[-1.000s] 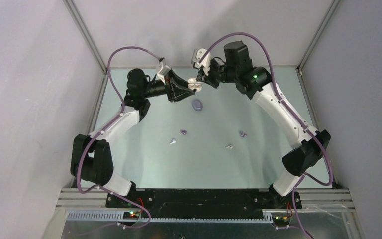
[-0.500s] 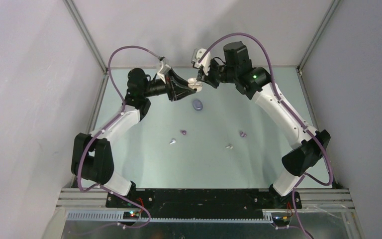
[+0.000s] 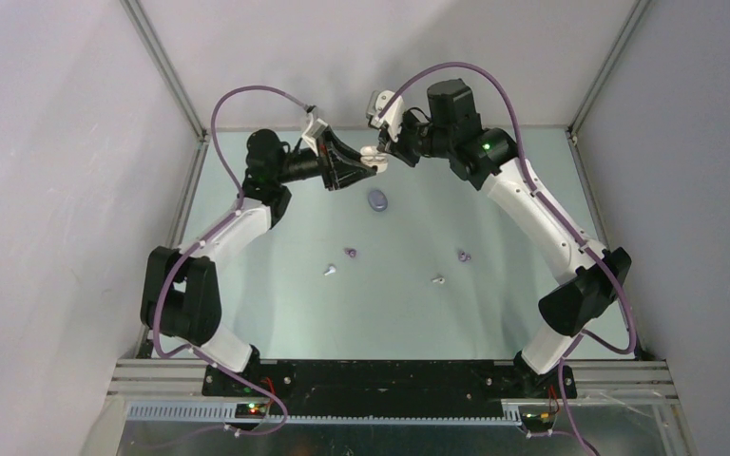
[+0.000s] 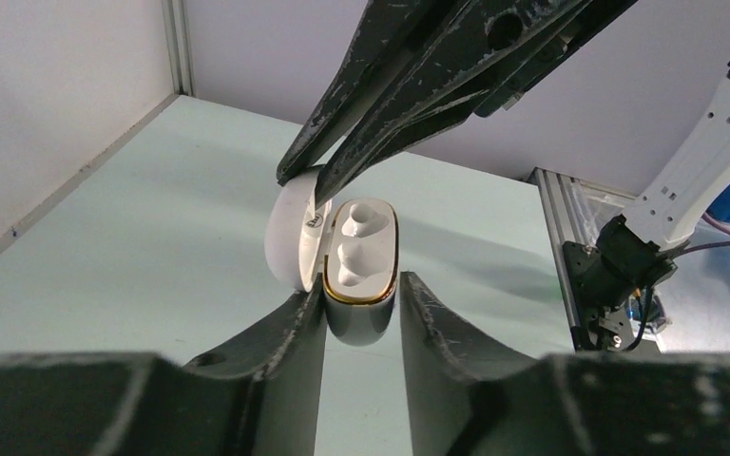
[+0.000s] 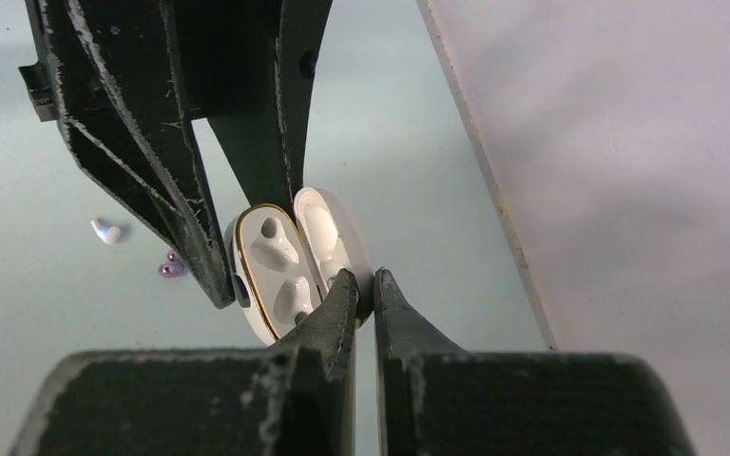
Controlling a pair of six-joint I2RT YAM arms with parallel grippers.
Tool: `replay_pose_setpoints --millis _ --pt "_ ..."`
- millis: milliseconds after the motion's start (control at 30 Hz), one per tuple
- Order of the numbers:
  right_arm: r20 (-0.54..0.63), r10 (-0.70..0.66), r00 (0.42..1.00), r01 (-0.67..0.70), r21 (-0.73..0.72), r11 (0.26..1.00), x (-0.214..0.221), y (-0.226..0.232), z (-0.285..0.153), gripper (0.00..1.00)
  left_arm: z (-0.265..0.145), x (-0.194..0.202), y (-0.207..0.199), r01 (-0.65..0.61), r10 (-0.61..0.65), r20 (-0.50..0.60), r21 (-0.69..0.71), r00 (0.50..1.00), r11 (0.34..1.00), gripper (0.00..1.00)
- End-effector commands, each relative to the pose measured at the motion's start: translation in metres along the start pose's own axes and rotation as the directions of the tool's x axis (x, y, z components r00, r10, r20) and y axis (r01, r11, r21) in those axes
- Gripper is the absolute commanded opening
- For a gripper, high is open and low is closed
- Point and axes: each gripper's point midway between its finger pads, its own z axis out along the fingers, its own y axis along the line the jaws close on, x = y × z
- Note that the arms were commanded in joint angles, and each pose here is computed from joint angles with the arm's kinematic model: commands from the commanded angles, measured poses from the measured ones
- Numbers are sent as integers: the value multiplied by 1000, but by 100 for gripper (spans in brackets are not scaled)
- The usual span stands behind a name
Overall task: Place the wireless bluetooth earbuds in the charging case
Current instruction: Pass from the right arm to the left
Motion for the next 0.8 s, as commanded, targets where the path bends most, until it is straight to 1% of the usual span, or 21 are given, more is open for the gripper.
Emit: replay_pose_setpoints --millis 0,200,433,500,533,567,700,733,767 --pt "65 -13 998 10 43 999 -22 -9 -6 0 4 -19 -5 -54 53 38 16 998 998 40" --pt "65 -10 998 7 44 999 -23 -9 -6 0 4 -17 -4 -46 46 34 12 998 999 40" --pt "66 -9 998 6 50 999 -23 -9 -8 0 4 -12 0 -35 35 24 0 999 999 37" --pt "65 -9 998 6 48 999 -23 -8 -8 0 4 -12 1 -35 35 25 -4 999 999 34" --pt "64 -9 998 6 48 999 -22 -8 -8 0 4 -12 1 -34 34 25 -4 999 999 30" --pt "66 -9 998 6 48 999 -23 -8 -8 0 4 -12 2 -33 33 25 -6 999 999 28" --pt "69 -11 998 8 44 999 -24 -6 -9 0 5 -10 4 -23 23 29 -11 999 1000 14" --pt "70 -12 997 9 44 999 -25 -6 -10 0 4 -11 5 -24 25 32 -12 999 1000 8" --pt "69 -12 998 9 46 999 -26 -5 -11 7 4 -10 5 -23 23 31 -11 999 1000 5"
